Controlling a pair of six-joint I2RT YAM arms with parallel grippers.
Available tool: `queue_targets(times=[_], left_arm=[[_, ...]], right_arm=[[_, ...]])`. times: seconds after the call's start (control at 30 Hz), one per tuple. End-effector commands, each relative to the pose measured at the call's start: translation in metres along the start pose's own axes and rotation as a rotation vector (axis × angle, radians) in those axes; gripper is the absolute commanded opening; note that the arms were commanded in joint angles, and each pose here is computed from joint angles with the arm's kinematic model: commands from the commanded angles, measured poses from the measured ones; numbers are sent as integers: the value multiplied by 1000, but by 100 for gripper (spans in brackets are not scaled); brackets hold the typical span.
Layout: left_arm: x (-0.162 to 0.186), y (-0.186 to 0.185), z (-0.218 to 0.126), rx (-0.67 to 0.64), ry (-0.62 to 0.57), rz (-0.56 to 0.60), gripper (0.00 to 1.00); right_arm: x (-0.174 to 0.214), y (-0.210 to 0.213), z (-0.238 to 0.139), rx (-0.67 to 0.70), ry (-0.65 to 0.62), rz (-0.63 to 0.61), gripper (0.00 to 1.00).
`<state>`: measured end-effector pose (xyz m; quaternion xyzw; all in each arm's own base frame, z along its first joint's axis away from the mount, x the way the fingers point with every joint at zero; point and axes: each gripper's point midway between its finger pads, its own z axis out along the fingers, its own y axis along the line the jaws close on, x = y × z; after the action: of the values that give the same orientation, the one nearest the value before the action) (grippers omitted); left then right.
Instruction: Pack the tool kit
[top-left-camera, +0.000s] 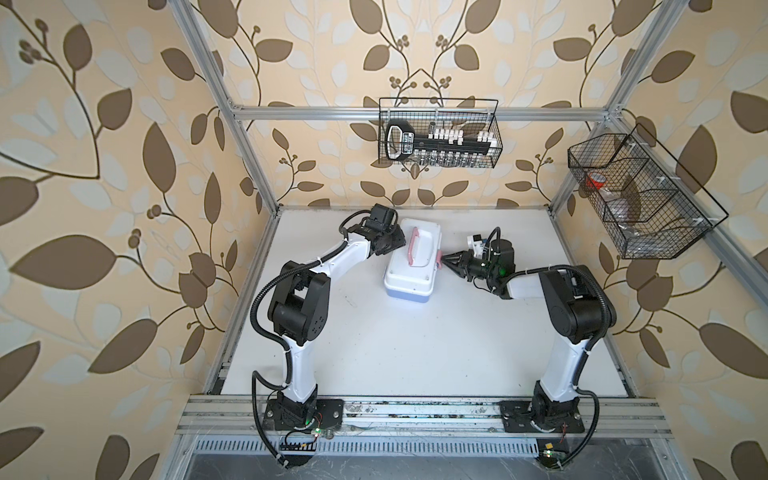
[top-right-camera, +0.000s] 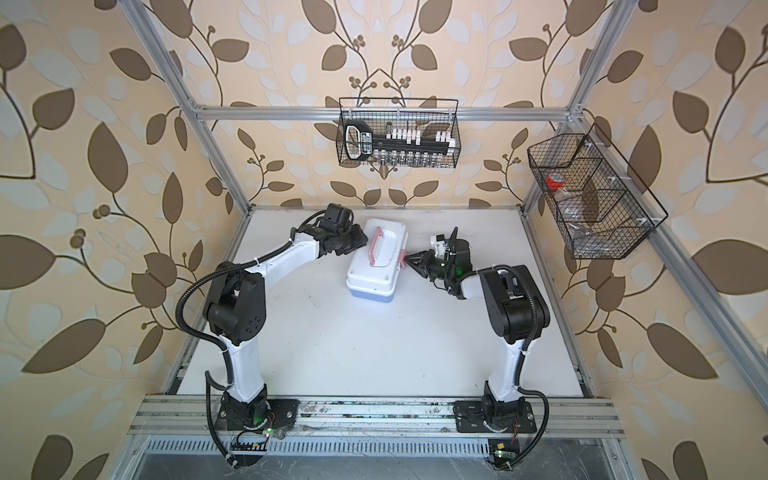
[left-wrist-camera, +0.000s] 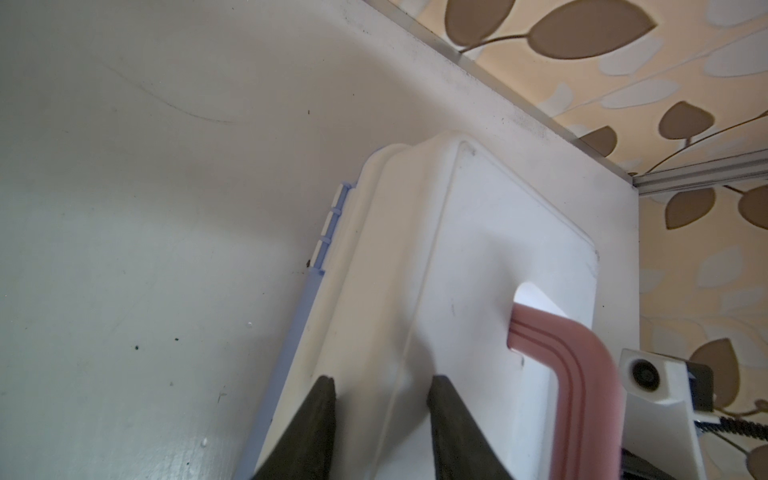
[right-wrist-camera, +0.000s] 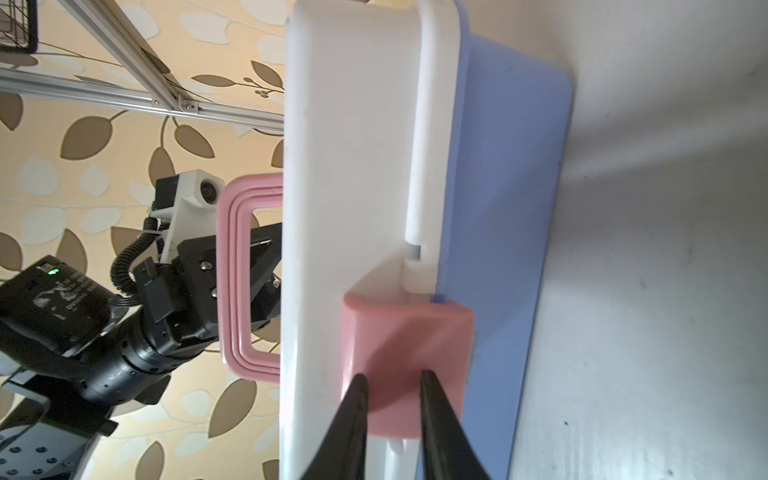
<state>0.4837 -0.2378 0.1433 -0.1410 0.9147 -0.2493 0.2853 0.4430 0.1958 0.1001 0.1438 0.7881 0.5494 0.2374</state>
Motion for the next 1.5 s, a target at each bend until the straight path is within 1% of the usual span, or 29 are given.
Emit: queue_targets(times=[0.0, 0.2, 0.5, 0.6, 0.8, 0.9, 1.0, 1.2, 1.47], left_arm=[[56, 22, 23, -81, 181, -7, 39], [56, 22, 23, -79, 181, -7, 39], [57, 21, 23, -74, 183, -8, 39], [56, 21, 23, -75, 181, -9, 39], [58, 22, 23, -77, 186, -9, 39], [58, 21, 22, -74, 187, -9, 38], [58, 21, 21, -72, 184, -6, 38], [62, 20, 21, -74, 190, -2, 38], [63, 19, 22, -74, 193, -3, 39]], right_arm=[[4, 3, 6, 27, 21, -22, 25], [2, 2, 3, 88, 23, -59, 25], [6, -2, 12, 100, 39, -54, 23], [8, -6, 13, 104, 40, -44, 20], [9, -13, 11, 99, 32, -19, 8], [9, -15, 13, 86, 36, 1, 4], [9, -16, 16, 71, 35, 15, 3], [8, -28, 16, 94, 23, 49, 0], [10, -39, 14, 113, 15, 70, 0]])
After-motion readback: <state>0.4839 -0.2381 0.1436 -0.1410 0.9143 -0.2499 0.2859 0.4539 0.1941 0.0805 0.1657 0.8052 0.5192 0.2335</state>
